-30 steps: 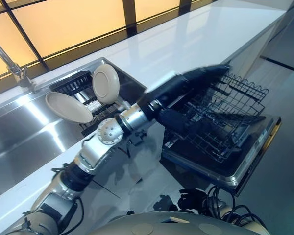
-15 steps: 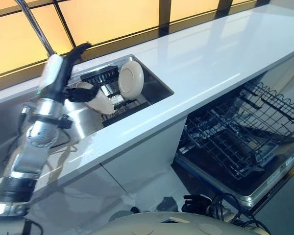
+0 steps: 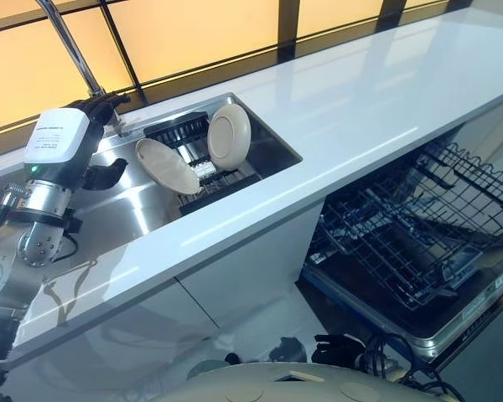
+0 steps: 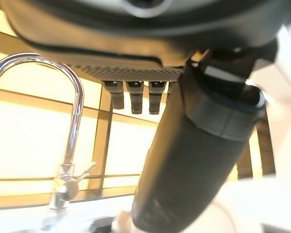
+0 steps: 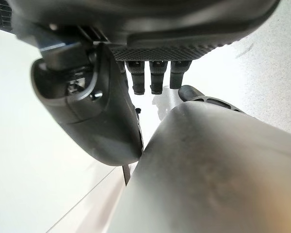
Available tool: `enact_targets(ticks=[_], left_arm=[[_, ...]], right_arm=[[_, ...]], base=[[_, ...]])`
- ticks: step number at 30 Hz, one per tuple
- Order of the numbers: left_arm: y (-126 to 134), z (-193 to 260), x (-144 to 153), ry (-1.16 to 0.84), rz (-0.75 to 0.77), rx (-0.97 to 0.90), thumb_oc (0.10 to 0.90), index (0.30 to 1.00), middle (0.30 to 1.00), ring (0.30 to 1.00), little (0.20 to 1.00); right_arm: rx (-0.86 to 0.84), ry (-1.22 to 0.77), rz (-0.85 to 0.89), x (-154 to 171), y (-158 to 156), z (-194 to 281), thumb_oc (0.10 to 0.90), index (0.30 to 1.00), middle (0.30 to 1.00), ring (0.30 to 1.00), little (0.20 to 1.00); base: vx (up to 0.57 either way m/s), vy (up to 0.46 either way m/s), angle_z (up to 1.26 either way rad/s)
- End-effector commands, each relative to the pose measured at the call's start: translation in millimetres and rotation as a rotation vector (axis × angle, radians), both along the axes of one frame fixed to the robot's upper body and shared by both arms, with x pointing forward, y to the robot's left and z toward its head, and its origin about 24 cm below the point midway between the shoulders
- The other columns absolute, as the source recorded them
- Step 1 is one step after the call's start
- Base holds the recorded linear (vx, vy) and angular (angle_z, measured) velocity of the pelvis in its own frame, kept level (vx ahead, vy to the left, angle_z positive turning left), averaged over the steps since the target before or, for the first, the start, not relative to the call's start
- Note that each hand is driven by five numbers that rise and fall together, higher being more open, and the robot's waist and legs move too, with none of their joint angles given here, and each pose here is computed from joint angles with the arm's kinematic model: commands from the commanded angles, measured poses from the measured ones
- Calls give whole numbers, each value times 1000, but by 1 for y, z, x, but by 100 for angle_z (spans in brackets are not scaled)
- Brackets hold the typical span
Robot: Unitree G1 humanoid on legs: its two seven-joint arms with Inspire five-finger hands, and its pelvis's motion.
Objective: Pick up plates and place into dishwasher.
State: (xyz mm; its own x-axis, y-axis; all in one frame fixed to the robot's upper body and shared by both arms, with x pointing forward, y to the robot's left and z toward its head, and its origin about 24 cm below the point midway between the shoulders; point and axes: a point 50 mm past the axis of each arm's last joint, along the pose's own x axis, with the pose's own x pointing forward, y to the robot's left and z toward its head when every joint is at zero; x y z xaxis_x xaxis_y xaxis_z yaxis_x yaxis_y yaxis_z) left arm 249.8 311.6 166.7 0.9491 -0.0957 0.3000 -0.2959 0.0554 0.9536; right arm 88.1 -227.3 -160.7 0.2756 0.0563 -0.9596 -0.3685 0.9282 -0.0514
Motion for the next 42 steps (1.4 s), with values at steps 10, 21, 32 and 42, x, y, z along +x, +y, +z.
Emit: enact_targets(ticks=[10, 21, 32, 42], left_arm=[[16, 76, 18, -94, 51, 391, 800, 900, 900, 900, 900], [23, 70, 29, 1, 79, 376, 800, 900, 900, 900, 900], [15, 53, 43, 137, 91, 405, 800, 900, 900, 900, 900], [13, 36, 53, 196, 107, 410, 800, 900, 900, 900, 900]], right_arm=[[-13, 103, 125, -16, -13, 1, 800, 900, 900, 900, 900], [-18, 118, 133, -17, -18, 4, 800, 900, 900, 900, 900], [-17, 107, 128, -14, -16, 4, 800, 900, 900, 900, 900], [-21, 114, 116, -15, -16, 3, 800, 900, 900, 900, 900]], base=[[2, 0, -1], [11, -7, -10], [-2, -1, -2], [-3, -3, -4]])
